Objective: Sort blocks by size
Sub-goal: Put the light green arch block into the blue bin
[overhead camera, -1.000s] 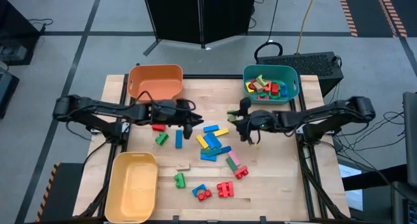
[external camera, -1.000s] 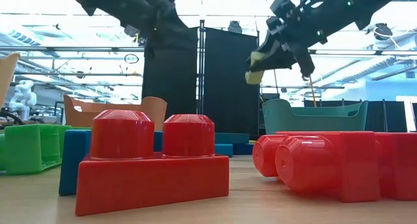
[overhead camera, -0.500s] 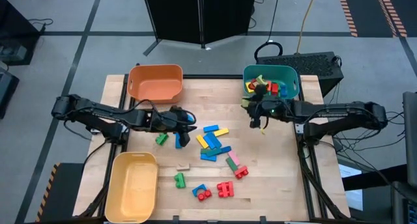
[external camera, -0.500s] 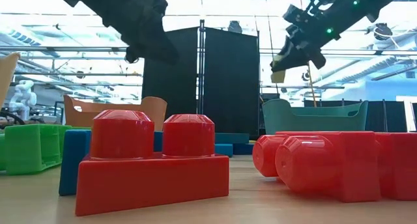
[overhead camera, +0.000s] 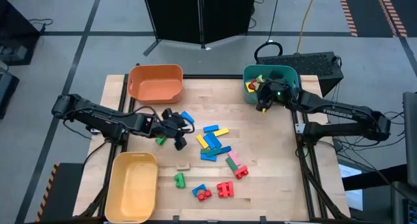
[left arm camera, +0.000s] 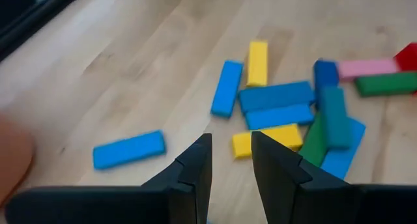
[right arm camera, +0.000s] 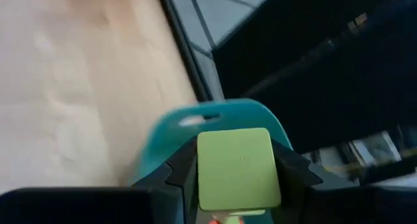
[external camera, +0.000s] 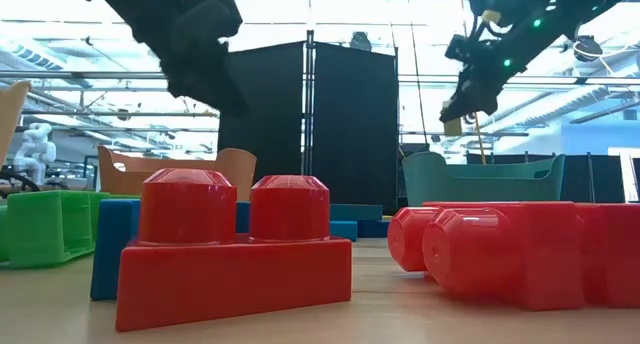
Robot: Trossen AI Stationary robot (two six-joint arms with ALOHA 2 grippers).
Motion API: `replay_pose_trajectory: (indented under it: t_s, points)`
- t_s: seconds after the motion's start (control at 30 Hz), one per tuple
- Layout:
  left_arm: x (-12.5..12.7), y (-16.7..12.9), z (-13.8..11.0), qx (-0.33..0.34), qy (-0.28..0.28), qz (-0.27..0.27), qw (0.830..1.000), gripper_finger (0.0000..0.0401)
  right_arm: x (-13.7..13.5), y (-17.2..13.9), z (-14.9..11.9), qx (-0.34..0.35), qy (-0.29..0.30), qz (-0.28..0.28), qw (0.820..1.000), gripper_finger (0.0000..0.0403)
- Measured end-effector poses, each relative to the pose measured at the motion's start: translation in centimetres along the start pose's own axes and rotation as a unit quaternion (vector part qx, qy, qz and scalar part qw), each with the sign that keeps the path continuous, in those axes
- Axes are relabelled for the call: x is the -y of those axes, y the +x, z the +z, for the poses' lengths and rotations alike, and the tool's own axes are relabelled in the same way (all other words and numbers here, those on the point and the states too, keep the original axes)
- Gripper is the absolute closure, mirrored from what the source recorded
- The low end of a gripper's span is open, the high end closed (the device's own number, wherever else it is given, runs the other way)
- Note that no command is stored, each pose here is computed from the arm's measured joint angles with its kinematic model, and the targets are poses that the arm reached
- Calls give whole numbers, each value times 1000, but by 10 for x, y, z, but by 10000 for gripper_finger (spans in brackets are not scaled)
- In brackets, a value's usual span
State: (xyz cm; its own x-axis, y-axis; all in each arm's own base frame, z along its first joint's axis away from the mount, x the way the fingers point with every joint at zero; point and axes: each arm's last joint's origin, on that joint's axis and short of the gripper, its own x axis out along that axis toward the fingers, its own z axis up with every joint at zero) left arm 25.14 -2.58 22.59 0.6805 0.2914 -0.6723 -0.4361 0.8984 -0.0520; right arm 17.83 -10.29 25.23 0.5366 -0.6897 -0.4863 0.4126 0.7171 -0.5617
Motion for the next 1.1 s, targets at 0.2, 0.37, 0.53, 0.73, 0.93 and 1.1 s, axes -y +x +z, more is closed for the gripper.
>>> replay_pose_trajectory:
  t_s: [0.2,0.37,0.53,0.73,0.93,1.1]
  points:
    - [-3,0,-6,-29,-12,17,999,299,21,20,-19,-38,62,15,997,280]
    - [-3,0,-6,-30,-11,18,999,299,34,37,-35,-79,95,7,992,279]
    - [-3,0,-6,-30,-12,18,999,299,43,55,-50,-111,117,-1,987,278]
    - [-3,0,-6,-31,-11,18,999,299,44,75,-68,-147,170,30,974,277]
    - [-4,0,-7,-33,12,18,999,299,43,87,-77,-170,179,34,969,269]
    - [-4,0,-7,-36,16,19,999,299,44,89,-76,-156,179,27,971,238]
